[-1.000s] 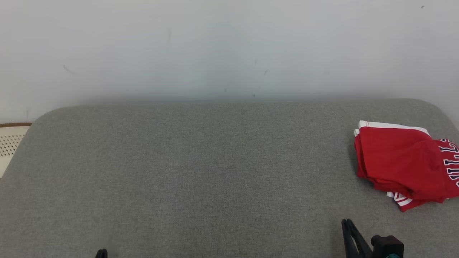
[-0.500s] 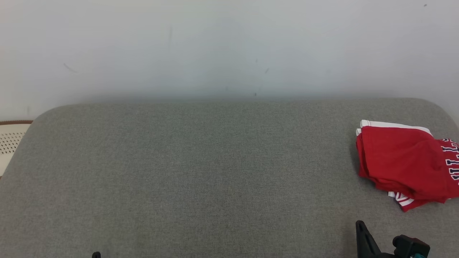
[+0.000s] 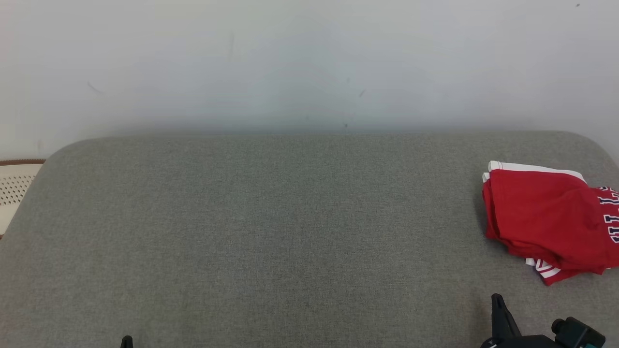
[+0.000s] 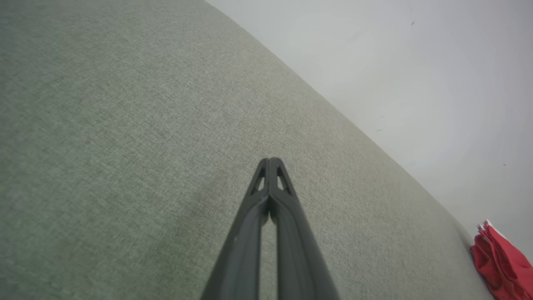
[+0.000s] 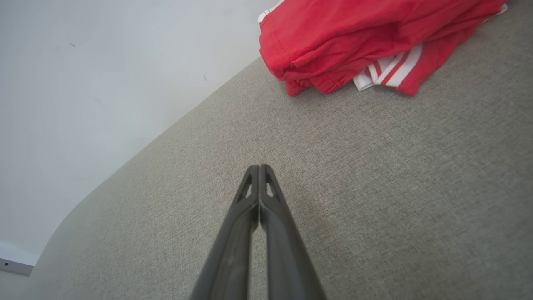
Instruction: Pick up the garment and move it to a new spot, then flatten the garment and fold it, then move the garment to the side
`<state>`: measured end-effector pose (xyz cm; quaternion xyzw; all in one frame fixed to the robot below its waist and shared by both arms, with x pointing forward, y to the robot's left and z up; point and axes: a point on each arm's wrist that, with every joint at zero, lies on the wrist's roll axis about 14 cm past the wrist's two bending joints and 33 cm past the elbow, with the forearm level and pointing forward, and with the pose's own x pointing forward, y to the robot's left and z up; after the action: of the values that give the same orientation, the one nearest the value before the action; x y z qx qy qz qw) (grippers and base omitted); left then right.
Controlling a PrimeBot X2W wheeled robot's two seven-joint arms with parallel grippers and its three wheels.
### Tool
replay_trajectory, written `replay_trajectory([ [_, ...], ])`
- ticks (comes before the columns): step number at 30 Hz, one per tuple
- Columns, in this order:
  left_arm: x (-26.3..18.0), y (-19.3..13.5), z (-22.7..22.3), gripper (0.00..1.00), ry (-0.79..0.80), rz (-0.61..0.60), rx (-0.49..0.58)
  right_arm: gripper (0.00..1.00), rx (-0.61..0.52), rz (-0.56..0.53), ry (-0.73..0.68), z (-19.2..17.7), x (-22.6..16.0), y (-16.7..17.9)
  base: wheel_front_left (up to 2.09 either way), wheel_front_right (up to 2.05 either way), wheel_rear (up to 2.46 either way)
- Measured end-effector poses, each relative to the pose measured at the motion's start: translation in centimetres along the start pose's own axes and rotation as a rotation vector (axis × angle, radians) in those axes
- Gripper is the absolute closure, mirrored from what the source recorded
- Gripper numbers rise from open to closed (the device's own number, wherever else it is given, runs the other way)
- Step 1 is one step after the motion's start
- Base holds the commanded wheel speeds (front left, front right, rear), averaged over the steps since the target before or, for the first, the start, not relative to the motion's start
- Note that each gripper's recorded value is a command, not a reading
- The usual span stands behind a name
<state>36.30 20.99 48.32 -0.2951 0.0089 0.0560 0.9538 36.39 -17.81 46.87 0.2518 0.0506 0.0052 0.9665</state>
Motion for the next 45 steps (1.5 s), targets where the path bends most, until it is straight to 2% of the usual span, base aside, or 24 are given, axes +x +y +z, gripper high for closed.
replay_trajectory([
  [23,0.9,-0.4,0.3,1.0,0.022,-0.001,-0.316,1.0,0.338,-0.023,-0.025,1.4,0.7,-0.4,0.0,0.0,0.0],
  [45,1.3,-0.9,0.4,1.0,0.044,-0.016,-0.541,1.0,0.589,-0.016,-0.041,2.3,1.2,-0.4,0.0,0.0,0.0],
])
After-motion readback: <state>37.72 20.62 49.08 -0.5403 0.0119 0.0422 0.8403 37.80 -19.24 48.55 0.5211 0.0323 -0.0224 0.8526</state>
